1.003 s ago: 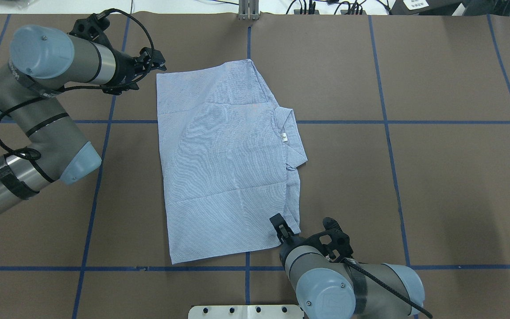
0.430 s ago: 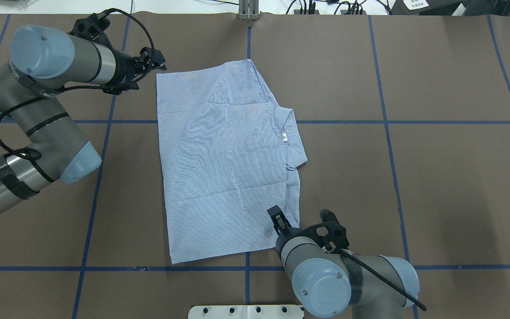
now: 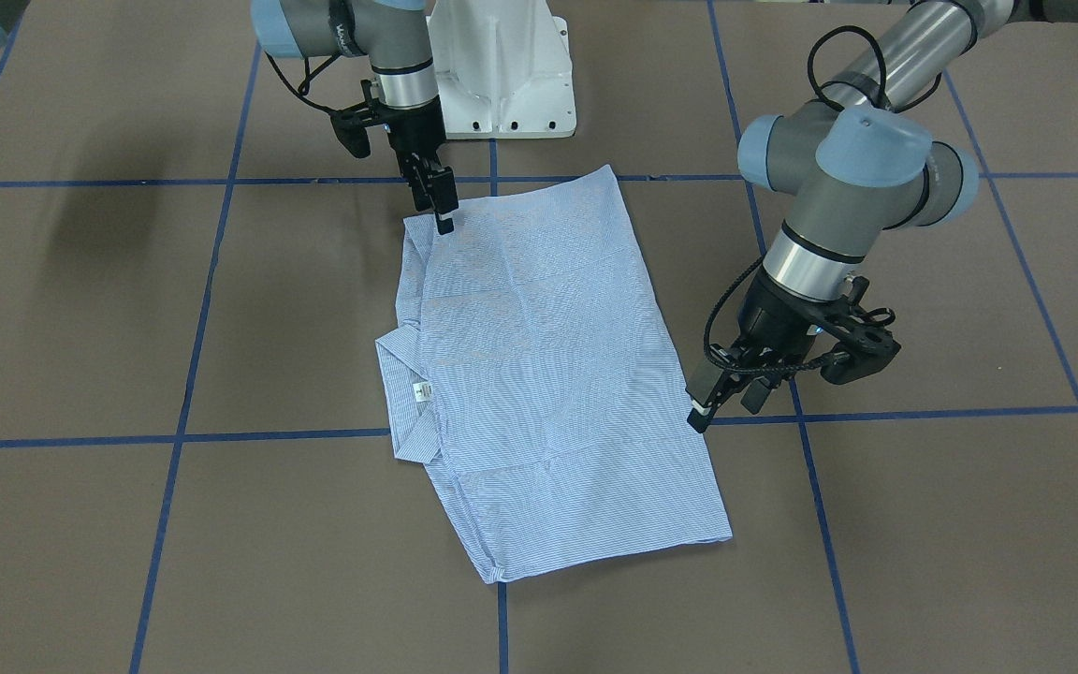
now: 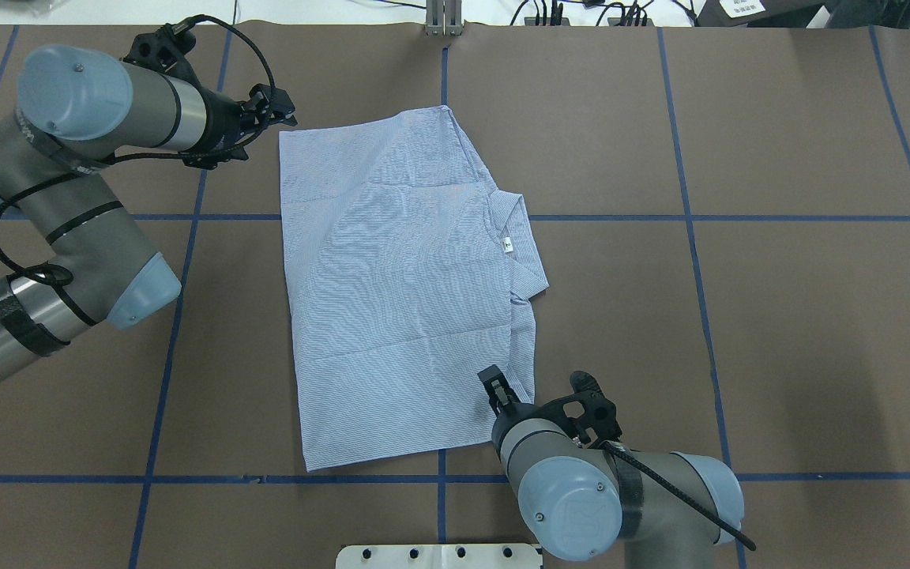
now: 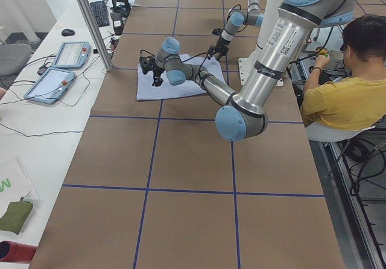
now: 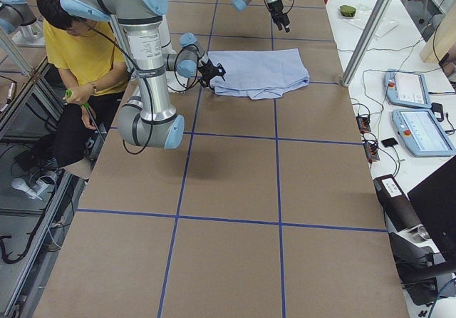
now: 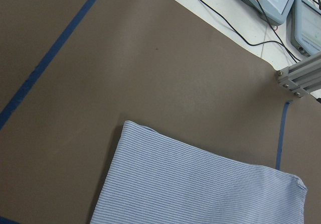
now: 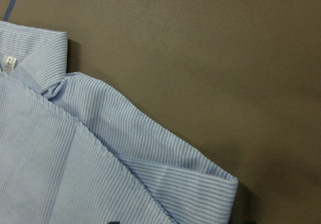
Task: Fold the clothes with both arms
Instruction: 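Move the left gripper down to the other near hem corner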
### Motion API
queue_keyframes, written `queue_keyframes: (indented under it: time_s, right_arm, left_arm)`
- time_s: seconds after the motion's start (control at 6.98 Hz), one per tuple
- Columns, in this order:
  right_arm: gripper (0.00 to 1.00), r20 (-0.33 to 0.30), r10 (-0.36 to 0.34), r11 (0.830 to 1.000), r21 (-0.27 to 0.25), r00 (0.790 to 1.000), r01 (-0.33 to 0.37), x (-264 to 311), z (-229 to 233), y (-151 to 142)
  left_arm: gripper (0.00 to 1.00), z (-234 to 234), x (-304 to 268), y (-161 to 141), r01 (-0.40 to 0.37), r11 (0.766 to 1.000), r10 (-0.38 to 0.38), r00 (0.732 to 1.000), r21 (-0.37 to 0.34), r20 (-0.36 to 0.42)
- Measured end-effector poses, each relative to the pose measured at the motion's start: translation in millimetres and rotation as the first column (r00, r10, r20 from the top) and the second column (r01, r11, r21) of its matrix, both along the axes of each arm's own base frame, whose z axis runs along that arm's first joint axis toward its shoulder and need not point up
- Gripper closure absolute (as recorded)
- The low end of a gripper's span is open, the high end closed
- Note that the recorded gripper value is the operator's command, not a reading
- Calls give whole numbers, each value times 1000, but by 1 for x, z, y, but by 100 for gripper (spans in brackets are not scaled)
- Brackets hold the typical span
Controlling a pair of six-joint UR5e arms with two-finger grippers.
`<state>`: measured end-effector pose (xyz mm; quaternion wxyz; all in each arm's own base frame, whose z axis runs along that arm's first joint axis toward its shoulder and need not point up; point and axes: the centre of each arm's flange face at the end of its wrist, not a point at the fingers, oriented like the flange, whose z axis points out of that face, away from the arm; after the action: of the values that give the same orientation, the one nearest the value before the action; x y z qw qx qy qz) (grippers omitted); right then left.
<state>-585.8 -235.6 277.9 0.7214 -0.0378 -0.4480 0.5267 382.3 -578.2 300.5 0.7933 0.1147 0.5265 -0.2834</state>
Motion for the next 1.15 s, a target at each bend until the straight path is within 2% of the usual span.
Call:
queue_keyframes:
  time_s: [0.14, 0.29, 0.86, 1.15]
  right_arm:
    - [51, -3, 0, 1000, -1, 1000, 0, -2, 1, 0]
    - [100, 1, 3, 1000, -4, 1000, -3, -3, 0, 0]
    - [100, 15, 12, 1000, -14, 1000, -11, -3, -6, -1]
    - [100, 27, 13, 1000, -15, 1000, -12, 2, -11, -1]
  left_arm:
    - [8, 0, 0, 0, 2, 1000, -2, 1000, -4, -2]
    - [8, 0, 0, 0, 8, 1000, -8, 1000, -14, -9]
    - [9, -1, 0, 0, 17, 999, -18, 1000, -31, -21]
    - [9, 2, -4, 17, 29, 996, -34, 998, -79, -62]
